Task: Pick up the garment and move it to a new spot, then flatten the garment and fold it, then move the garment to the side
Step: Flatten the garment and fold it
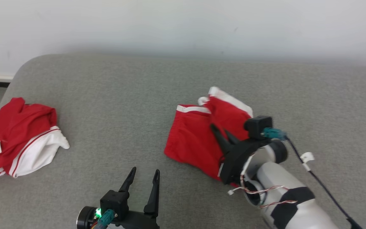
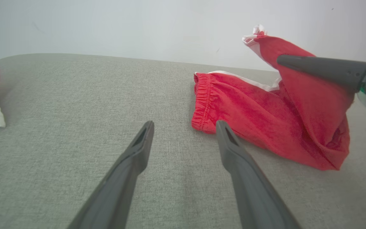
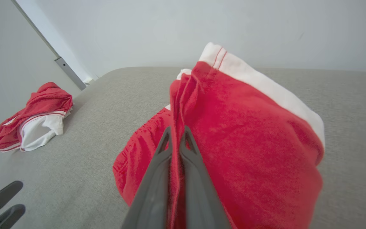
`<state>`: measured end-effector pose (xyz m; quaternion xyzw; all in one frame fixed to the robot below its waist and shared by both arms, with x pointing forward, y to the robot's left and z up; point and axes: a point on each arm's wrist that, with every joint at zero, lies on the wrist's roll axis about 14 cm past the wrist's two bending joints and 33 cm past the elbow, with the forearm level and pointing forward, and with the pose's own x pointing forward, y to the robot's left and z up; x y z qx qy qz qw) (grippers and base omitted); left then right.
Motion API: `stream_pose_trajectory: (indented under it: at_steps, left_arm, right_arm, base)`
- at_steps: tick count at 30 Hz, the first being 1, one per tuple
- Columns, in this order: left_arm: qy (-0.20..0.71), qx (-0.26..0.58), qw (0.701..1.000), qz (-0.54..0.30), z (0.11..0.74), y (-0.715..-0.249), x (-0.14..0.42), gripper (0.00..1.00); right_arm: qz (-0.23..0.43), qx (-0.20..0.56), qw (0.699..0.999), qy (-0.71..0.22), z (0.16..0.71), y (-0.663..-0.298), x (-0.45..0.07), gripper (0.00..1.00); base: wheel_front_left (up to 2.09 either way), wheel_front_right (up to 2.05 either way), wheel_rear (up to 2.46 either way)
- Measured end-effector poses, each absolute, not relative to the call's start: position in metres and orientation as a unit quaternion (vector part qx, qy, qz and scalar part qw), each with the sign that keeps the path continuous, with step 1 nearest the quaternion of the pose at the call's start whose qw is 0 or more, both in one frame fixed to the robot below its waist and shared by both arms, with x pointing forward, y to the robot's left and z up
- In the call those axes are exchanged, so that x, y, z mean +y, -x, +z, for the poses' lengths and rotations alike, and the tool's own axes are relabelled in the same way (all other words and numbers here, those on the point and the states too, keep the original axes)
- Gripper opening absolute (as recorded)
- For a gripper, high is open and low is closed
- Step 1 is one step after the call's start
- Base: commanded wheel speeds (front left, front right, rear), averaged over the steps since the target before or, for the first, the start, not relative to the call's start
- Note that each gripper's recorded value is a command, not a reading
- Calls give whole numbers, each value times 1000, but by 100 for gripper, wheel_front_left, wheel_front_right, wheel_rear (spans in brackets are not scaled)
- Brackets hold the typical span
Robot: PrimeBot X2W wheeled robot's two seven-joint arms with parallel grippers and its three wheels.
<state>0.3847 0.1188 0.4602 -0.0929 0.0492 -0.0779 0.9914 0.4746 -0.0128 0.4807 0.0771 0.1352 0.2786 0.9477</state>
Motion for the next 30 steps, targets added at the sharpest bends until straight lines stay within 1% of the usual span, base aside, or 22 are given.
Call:
stream_pose_trajectory:
  at_steps: [4, 7, 8, 9, 10, 14, 17, 19, 24, 30]
  left_arm:
    - [89, 53, 992, -65, 458, -381, 127, 100]
    - [88, 58, 993, -51, 455, -378, 136, 100]
    - [88, 59, 993, -47, 454, -376, 138, 100]
    - [88, 59, 993, -43, 453, -375, 141, 100]
    - [88, 60, 994, -39, 453, -374, 143, 100]
    - [86, 61, 994, -26, 452, -374, 150, 100]
    - [84, 58, 995, -21, 454, -377, 152, 100]
    - [83, 53, 995, -22, 456, -380, 151, 100]
    - [74, 37, 996, -30, 465, -390, 146, 100]
    - [62, 27, 997, -40, 470, -399, 141, 100]
  right_arm:
    - [318, 144, 934, -78, 477, -465, 23, 0]
    - [329, 143, 931, -70, 474, -467, 35, 1]
    - [329, 138, 931, -73, 475, -469, 38, 44]
    - [328, 136, 931, -78, 475, -470, 40, 93]
    - [329, 132, 931, -81, 475, -471, 43, 100]
    - [323, 120, 934, -95, 474, -473, 45, 100]
    - [299, 105, 944, -94, 476, -481, 26, 100]
    - [283, 95, 952, -68, 476, -488, 5, 100]
    - [208, 65, 974, -64, 487, -505, -60, 100]
    - [130, 70, 987, -61, 466, -485, -123, 100]
  base:
    - [0, 0, 0]
    - [0, 0, 0]
    - [0, 0, 0]
    - [0, 0, 0]
    - [0, 0, 0]
    - [0, 0, 0]
    - [0, 0, 0]
    - [0, 0, 0]
    - [0, 0, 0]
    - [0, 0, 0]
